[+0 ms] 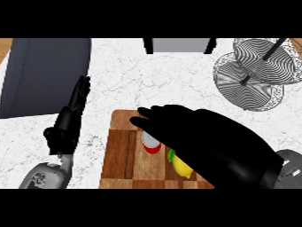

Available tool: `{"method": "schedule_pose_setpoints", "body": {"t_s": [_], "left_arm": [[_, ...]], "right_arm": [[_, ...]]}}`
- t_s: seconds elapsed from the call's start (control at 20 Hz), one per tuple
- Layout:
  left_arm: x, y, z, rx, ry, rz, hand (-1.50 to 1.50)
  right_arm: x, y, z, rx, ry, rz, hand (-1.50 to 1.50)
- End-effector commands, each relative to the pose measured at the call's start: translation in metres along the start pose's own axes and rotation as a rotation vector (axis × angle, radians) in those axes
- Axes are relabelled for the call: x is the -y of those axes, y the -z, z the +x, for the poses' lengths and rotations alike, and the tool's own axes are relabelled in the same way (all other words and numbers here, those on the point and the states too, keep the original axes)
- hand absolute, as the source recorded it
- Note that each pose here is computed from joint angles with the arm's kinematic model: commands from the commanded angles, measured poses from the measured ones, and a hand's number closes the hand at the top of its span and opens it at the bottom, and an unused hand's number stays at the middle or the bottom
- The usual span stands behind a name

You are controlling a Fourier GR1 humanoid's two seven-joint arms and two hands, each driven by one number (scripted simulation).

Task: Pick the can from the cutting board and place it in the tiered basket

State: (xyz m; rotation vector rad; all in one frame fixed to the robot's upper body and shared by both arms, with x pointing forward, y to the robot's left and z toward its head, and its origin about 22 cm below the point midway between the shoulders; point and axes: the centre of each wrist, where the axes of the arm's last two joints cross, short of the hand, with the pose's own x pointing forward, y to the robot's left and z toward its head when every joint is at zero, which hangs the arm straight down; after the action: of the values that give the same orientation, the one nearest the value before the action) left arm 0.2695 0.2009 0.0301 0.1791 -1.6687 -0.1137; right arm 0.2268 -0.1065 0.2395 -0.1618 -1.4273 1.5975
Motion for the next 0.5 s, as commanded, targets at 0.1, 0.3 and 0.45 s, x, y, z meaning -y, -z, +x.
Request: {"method": "schedule_pose_setpoints", "body": {"t_s": [0.1,0.3,0.45], "left_arm": [[-0.012,0.01,0.002,-0.006,0.008,0.013,0.0],[-0.015,0.005,-0.007,0.005,0.008,0.023,0.0],[0.01,-0.008,-0.004,-0.009,0.001,0.011,0.0]], "right_arm": [[-0.005,-0.004,-0.009,-0.135,-0.102,0.011,-1.5],[-0.012,-0.006,-0.004,-0.139,-0.152,0.032,-1.5],[-0.011,-0.006,0.001,-0.15,-0.169,0.007,-1.5]]}}
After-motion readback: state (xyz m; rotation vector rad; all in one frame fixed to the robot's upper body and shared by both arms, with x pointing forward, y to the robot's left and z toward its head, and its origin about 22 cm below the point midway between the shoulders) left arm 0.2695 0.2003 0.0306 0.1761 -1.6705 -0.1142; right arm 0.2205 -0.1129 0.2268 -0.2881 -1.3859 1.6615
